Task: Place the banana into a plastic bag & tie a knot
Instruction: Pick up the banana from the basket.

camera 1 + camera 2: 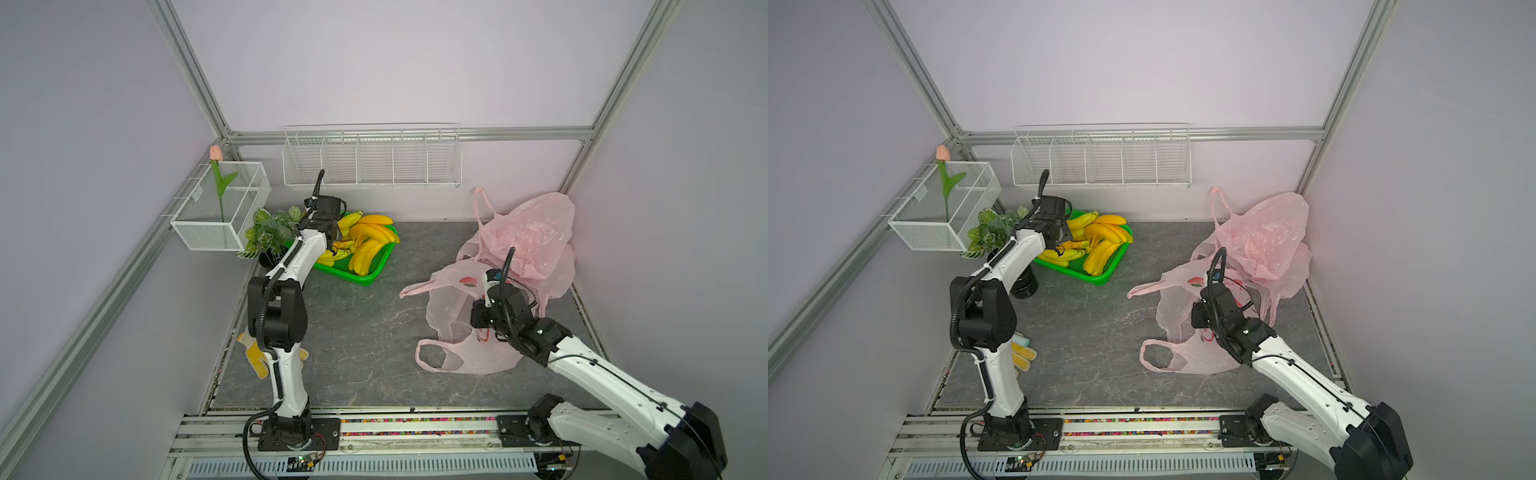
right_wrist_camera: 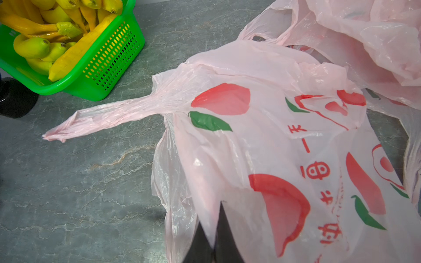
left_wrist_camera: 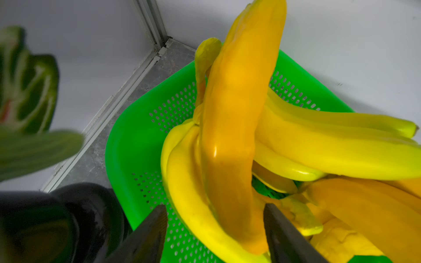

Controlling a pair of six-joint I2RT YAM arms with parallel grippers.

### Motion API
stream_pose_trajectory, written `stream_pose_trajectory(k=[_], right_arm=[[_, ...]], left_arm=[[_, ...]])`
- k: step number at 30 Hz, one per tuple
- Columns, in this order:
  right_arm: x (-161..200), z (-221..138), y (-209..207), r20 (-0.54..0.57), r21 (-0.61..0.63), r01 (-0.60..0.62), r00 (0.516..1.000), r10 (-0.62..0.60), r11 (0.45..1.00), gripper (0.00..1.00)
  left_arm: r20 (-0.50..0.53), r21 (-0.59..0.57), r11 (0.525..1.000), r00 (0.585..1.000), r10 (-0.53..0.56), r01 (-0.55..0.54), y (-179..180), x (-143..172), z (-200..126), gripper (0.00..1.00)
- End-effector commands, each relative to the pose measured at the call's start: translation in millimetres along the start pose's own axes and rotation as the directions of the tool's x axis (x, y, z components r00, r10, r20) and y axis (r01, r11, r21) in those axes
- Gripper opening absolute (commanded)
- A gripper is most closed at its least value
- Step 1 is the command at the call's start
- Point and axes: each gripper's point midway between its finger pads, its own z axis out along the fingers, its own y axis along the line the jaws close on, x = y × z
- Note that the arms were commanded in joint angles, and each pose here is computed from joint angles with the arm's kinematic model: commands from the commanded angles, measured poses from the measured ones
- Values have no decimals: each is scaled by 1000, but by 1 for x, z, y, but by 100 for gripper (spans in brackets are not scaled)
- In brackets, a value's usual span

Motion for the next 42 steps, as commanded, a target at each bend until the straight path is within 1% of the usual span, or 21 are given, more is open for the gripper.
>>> stream_pose_trajectory(k=[1, 6, 10, 16, 18, 22, 25, 29, 36, 42], right_arm=[[-1, 0, 1, 13, -18, -2, 1000, 2, 1000, 7], [0, 1, 1, 9, -16, 1, 1000, -1, 1000, 7], [0, 1, 1, 7, -18, 1, 1000, -1, 1000, 7], [0, 1, 1, 5, -19, -1, 1000, 1, 1000, 7], [-1, 0, 2, 5, -22, -3, 1000, 4, 1000, 7], [-1, 0, 2, 7, -26, -7, 1000, 7, 1000, 6], [-1, 0, 2, 6, -25, -7, 1000, 7, 1000, 7], [-1, -1, 2, 10, -26, -9, 1000, 9, 1000, 7], [-2, -4, 1, 14, -20, -5, 1000, 6, 1000, 7], [-4, -6, -1, 20, -13, 0, 1000, 0, 1000, 7]], left_arm=[[-35, -12, 999, 999, 37, -37, -4, 5, 8, 66], [-35, -16, 999, 999, 37, -37, -5, 6, 16, 58], [-36, -12, 999, 999, 36, -37, -5, 9, 18, 48], [-15, -1, 1000, 1000, 25, -25, -4, 2, 9, 31], [-3, -1, 1000, 1000, 18, -18, -3, -2, 5, 27], [11, 16, 1000, 1000, -8, 8, -2, -7, -8, 24], [25, 47, 998, 999, -39, 38, -1, -12, -21, 23], [35, 61, 995, 997, -75, 73, 3, -14, -35, 22], [-7, 109, 987, 993, -116, 116, 2, -4, -44, 19], [-39, 190, 971, 990, -139, 144, -9, 10, -71, 18]])
